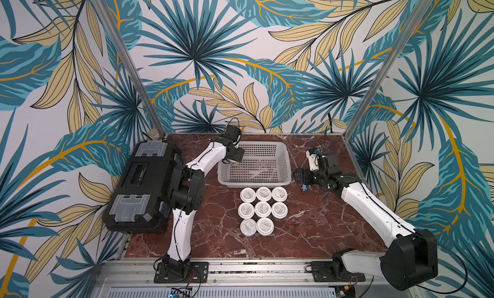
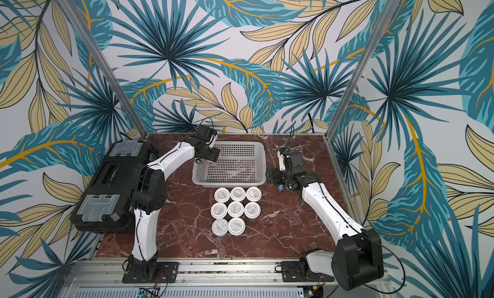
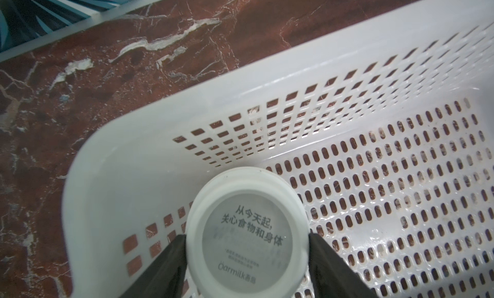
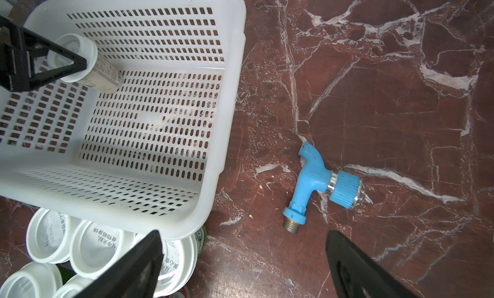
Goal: Put the yogurt in the basket
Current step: Place the yogurt in the basket.
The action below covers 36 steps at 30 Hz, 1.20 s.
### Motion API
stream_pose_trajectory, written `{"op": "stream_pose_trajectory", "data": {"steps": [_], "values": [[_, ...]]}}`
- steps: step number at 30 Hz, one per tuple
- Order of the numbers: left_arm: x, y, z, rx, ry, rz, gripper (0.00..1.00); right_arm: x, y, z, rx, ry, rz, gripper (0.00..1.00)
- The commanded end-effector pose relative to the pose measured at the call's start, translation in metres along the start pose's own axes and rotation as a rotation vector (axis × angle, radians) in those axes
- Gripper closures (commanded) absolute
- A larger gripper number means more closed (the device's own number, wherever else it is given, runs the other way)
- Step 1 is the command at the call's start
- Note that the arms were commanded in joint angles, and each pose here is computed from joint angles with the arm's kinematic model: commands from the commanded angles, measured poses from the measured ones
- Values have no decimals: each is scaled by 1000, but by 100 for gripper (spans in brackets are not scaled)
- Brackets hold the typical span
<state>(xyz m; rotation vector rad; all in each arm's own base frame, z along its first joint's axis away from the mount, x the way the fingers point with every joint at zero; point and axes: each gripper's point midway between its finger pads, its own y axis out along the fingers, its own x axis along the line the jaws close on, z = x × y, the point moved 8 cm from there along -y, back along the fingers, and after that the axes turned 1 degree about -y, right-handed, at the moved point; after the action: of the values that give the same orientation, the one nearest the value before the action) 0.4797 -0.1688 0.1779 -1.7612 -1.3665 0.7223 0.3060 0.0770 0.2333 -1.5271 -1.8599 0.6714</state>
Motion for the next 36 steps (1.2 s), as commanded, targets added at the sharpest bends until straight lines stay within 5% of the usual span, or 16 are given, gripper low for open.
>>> {"op": "stream_pose_trajectory", "data": {"steps": [1,11,15,28,36], "values": [[7,-2,-8,-23,1,-28,27,0,4,2,9,4,-9,1],[7,-7,-7,-38,-11,-22,3,1,3,2,10,4,-17,1],[6,-20,-12,-78,-12,-33,2,1,3,2,10,3,-18,0],[-10,-75,-19,-244,-11,-6,32,2,3,2,10,3,-25,0],[-41,-133,5,-346,10,42,33,9,-2,0,26,-2,-85,5]]}}
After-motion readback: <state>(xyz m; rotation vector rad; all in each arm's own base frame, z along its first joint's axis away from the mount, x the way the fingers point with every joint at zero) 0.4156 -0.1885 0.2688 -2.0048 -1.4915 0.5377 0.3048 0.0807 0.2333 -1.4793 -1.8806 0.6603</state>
